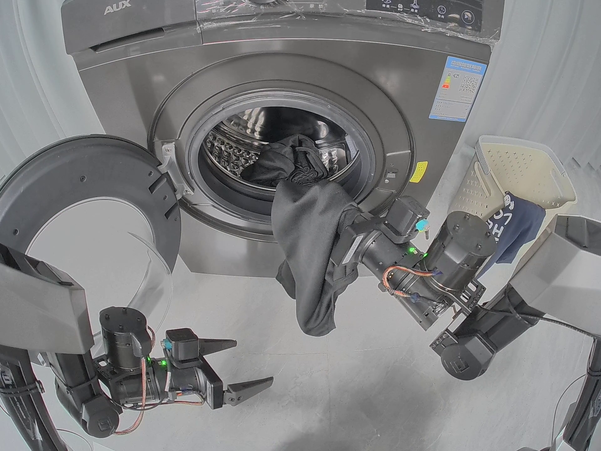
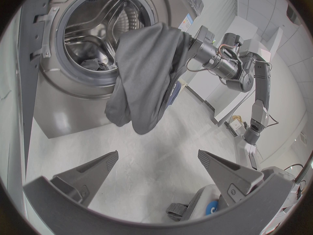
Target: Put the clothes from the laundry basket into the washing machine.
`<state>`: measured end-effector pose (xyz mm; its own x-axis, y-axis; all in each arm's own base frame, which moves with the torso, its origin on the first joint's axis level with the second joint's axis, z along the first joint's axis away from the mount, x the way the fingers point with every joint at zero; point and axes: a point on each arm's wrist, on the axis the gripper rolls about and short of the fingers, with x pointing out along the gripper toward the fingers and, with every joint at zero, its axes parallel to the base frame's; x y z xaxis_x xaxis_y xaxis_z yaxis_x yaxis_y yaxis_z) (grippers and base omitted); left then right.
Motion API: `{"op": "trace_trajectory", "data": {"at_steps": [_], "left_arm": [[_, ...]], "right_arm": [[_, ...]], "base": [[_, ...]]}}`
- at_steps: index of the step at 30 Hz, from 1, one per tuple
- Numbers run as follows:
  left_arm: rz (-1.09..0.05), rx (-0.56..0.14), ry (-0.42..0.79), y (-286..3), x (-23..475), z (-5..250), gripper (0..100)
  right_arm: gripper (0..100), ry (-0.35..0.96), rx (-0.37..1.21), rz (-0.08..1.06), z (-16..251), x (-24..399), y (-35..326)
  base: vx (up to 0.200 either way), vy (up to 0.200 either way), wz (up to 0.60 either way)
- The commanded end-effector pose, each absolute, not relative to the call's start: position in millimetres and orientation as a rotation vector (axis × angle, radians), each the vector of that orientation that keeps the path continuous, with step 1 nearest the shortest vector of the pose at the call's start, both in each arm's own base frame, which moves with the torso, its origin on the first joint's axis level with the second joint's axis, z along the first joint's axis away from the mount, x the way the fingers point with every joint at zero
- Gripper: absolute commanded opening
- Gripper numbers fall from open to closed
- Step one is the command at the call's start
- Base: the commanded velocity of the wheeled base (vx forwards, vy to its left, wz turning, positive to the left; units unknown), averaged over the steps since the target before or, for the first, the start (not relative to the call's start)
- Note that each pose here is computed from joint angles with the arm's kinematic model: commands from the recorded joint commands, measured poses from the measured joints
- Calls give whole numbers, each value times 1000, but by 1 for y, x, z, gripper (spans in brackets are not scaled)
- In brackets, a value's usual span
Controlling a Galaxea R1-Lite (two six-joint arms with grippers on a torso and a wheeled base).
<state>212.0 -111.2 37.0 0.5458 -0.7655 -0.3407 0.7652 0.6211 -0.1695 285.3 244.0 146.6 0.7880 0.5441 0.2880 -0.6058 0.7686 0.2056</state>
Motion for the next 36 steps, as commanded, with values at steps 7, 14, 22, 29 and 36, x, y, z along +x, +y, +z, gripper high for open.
{"op": "trace_trajectory", "data": {"at_steps": [7,14,22,29,36], "left_arm": [[-1000,-14,191,-149,231,71,100],[-1014,-45,196,-167,248,61,100],[-945,-47,140,-181,277,56,100],[-872,-71,80,-188,295,62,100],[-798,-91,40,-193,311,63,100]], "right_arm": [[0,-212,292,655,144,280,253],[0,-222,305,700,149,268,265],[0,-216,309,726,148,261,273],[0,-204,311,740,148,255,274],[0,-184,318,743,148,244,273]], "base": [[0,0,0],[0,0,0],[0,0,0],[0,0,0],[0,0,0]]}}
